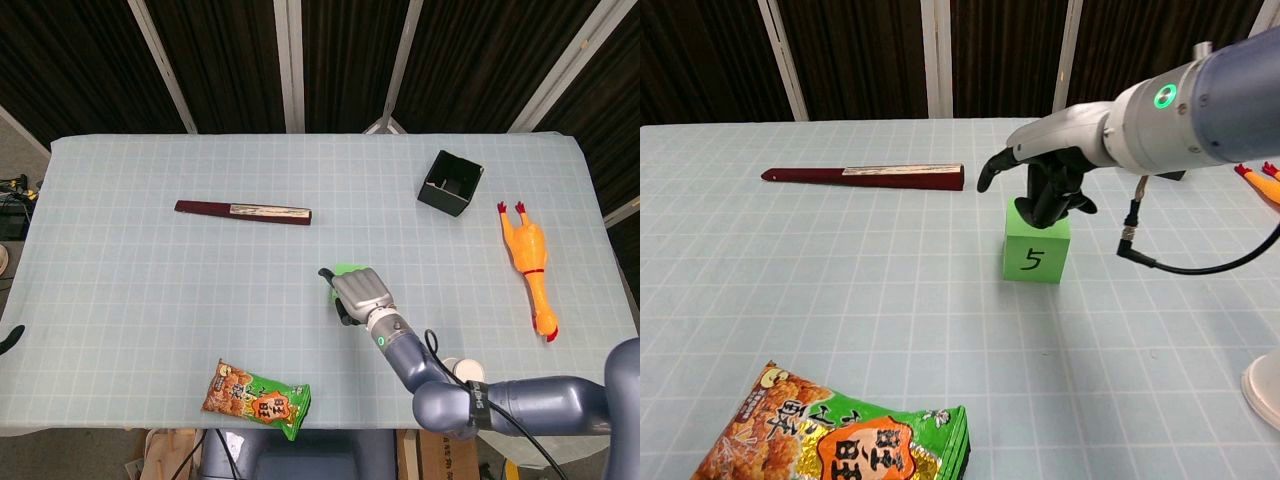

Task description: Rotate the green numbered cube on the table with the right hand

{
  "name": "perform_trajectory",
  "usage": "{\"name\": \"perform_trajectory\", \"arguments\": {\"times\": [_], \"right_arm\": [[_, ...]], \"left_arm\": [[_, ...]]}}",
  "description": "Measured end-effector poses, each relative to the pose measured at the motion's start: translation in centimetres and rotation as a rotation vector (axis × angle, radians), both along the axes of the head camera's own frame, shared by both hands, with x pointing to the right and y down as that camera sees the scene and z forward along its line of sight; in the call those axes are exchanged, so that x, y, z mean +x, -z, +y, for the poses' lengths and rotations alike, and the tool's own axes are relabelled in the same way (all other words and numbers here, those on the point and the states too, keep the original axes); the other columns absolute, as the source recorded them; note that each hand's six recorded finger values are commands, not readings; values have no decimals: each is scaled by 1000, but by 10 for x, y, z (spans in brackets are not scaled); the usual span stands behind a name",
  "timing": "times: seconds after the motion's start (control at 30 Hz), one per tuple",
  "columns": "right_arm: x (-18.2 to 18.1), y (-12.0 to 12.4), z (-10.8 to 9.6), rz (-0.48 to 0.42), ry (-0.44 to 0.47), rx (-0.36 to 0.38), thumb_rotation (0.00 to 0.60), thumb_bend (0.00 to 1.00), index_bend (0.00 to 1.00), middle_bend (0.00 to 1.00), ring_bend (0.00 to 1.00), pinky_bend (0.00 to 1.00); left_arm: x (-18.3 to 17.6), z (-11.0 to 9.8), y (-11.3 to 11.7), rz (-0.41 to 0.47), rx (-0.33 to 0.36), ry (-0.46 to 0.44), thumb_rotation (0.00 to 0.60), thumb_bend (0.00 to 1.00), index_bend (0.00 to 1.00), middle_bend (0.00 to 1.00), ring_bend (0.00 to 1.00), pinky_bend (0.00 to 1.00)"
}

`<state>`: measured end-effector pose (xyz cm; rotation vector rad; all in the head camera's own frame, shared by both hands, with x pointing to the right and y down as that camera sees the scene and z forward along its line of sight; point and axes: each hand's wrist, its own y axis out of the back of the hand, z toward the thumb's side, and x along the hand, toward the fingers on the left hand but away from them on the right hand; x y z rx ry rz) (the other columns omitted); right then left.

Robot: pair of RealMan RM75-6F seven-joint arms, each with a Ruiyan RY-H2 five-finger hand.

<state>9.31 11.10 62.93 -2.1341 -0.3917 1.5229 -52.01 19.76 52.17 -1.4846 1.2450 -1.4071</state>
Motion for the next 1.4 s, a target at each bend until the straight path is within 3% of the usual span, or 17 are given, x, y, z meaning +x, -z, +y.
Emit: {"name": "perform_trajectory", "arguments": {"times": [0.37, 1.4], "right_arm": [[-24, -12, 7, 31, 33, -28, 600, 750, 132, 856, 853, 726], [-4, -27, 15, 152, 59, -83, 600, 750, 162, 857, 853, 726]], "left_arm": [[0, -1, -2, -6, -11, 3, 600, 268, 0, 0, 0, 12], [1, -1, -6, -37, -38, -20, 600, 269, 0, 0, 0, 12]]}}
